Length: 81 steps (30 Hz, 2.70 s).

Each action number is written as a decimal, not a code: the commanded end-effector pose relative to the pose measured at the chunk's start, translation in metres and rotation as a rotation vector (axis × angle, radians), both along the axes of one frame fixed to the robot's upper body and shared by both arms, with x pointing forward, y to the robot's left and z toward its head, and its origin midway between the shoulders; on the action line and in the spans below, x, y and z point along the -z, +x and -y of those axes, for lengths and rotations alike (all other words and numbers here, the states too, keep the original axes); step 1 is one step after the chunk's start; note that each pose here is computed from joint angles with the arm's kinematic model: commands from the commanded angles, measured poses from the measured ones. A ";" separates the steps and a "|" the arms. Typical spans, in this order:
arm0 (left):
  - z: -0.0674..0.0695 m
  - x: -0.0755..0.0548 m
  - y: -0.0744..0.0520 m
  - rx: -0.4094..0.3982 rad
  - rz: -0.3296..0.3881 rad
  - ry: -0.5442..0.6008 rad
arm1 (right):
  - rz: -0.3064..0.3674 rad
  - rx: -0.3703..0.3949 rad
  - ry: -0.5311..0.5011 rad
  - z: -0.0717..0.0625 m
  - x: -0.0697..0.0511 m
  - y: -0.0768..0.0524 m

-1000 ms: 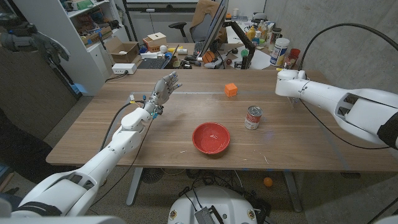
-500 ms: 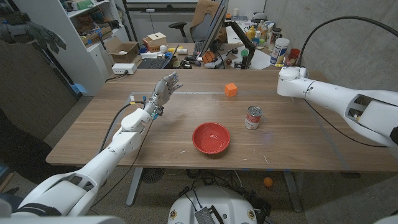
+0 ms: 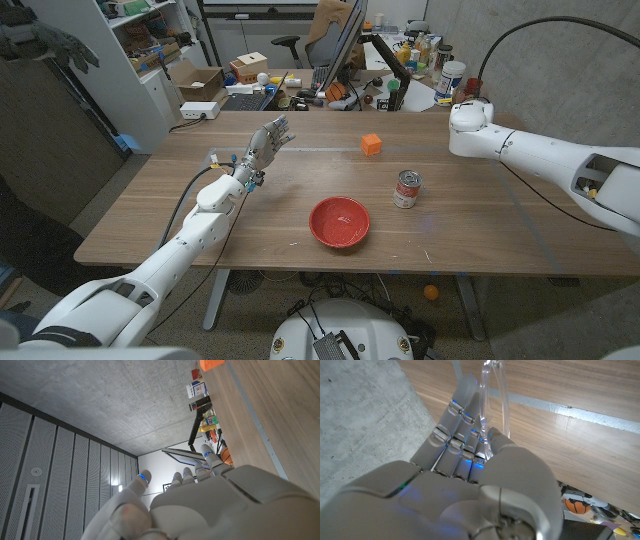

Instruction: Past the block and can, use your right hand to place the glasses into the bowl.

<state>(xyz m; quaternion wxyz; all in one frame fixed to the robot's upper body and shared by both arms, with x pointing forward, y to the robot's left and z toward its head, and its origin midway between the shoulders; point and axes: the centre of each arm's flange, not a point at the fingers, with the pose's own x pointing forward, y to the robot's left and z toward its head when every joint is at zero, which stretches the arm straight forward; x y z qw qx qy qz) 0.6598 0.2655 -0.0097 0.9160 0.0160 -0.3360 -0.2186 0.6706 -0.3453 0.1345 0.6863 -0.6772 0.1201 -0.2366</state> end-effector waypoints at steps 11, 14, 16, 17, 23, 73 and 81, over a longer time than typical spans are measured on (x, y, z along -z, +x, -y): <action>0.012 0.001 -0.005 0.012 0.009 0.005 | 0.058 -0.134 -0.235 -0.037 -0.019 -0.027; 0.013 0.000 -0.005 0.012 0.010 0.006 | 0.061 -0.153 -0.254 -0.040 -0.019 -0.030; 0.013 0.000 -0.006 0.012 0.013 0.009 | 0.065 -0.157 -0.259 -0.041 -0.019 -0.033; 0.014 0.000 -0.006 0.013 0.014 0.009 | 0.069 -0.168 -0.263 -0.042 -0.019 -0.035; 0.016 -0.002 -0.007 0.017 0.019 0.012 | 0.094 -0.202 -0.281 -0.048 -0.019 -0.048; 0.011 0.002 -0.022 0.009 0.044 0.003 | 0.238 -0.592 -0.579 -0.155 -0.018 -0.124; 0.010 0.003 -0.027 0.003 0.046 0.000 | 0.250 -0.661 -0.624 -0.174 -0.008 -0.139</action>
